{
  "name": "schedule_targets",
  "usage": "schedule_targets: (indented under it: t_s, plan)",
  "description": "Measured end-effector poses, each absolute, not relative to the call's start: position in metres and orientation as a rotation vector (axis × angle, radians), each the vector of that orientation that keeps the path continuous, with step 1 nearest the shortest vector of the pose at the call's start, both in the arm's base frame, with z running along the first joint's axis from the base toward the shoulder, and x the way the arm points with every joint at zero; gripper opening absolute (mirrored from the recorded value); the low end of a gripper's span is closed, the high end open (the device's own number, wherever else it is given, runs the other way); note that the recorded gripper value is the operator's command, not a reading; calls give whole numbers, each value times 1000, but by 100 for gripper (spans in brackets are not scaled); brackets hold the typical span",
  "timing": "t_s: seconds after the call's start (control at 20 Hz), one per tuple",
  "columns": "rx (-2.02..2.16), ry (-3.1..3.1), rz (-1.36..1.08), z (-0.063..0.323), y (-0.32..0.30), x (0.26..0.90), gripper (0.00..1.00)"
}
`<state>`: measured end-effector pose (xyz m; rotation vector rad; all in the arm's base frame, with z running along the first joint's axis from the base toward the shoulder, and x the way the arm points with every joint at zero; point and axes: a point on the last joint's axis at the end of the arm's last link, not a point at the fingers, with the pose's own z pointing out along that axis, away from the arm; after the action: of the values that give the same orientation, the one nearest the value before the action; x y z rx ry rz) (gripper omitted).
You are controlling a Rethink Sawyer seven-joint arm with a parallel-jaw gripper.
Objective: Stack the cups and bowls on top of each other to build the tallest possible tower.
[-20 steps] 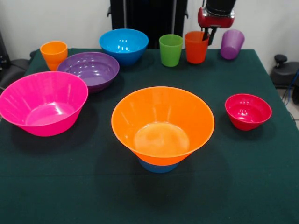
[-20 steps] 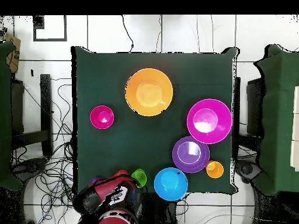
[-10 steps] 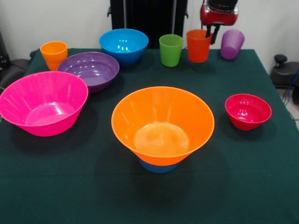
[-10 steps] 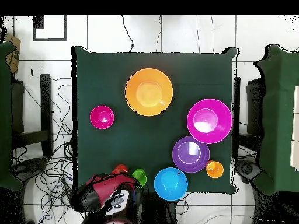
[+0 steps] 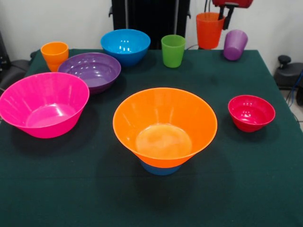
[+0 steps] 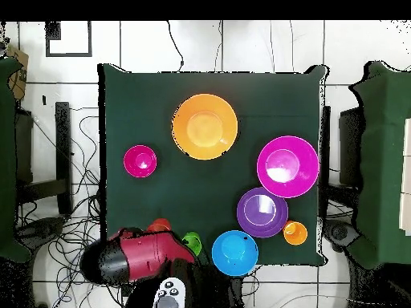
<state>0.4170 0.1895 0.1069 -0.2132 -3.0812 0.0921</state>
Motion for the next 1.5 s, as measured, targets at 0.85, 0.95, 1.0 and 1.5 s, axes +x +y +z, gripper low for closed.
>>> schedule_targets:
  t_s: [0.85, 0.95, 1.0, 1.5]
  plan:
    - [-445, -3069, 101, 127, 131, 587, 0]
    - [-456, -3084, 99, 123, 127, 606, 0]
    - [-458, -3087, 98, 122, 127, 611, 0]
    - [-475, -3042, 77, 115, 121, 659, 0]
